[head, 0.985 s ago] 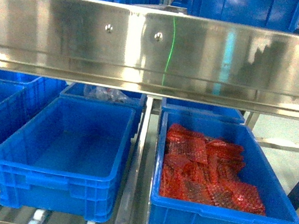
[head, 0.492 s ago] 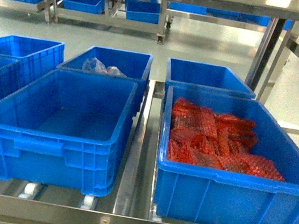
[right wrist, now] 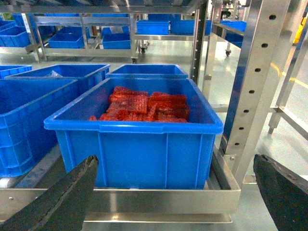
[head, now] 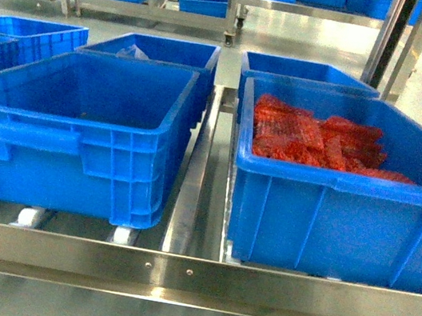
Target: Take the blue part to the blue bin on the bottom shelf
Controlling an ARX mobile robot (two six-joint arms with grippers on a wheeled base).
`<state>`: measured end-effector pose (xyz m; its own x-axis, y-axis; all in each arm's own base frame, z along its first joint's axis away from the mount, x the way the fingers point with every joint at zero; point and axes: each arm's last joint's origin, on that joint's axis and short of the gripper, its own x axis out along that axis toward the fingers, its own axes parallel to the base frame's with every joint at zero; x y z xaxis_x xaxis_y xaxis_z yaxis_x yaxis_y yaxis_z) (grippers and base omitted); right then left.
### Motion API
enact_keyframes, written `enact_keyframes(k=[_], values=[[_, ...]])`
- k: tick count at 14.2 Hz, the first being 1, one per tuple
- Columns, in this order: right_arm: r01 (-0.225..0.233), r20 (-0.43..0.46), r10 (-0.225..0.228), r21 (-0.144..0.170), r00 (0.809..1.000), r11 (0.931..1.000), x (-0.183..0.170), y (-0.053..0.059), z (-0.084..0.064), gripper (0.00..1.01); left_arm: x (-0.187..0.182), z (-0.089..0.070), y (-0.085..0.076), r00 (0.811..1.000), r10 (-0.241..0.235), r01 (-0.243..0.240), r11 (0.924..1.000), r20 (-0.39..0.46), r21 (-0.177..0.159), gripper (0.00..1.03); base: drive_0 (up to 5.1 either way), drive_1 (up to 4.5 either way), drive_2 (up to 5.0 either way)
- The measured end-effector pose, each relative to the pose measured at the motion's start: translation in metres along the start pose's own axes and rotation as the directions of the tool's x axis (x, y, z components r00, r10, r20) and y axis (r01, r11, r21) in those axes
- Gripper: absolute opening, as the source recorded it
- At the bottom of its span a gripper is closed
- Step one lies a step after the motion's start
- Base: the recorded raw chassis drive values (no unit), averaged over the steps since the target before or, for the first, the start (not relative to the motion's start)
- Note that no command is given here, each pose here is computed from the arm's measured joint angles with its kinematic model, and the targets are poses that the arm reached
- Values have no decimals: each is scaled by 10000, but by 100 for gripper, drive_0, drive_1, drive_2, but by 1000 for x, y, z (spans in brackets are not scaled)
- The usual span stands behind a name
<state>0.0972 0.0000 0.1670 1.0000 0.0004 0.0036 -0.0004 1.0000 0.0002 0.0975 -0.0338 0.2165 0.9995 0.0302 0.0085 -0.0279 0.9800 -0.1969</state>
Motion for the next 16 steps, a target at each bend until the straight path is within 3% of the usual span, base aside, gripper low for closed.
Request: enact_keyframes(k=[9, 16], values=[[8, -19, -8, 0, 10000, 10000, 0, 0, 0, 98, 0, -1, 0, 10000, 8, -8, 10000, -43, 54, 43, 0, 0, 0], [8, -8, -8, 0, 10000, 10000, 0, 0, 0, 98, 0, -1, 0, 10000, 7, -7, 10000, -16, 43, 43, 10, 417, -398]])
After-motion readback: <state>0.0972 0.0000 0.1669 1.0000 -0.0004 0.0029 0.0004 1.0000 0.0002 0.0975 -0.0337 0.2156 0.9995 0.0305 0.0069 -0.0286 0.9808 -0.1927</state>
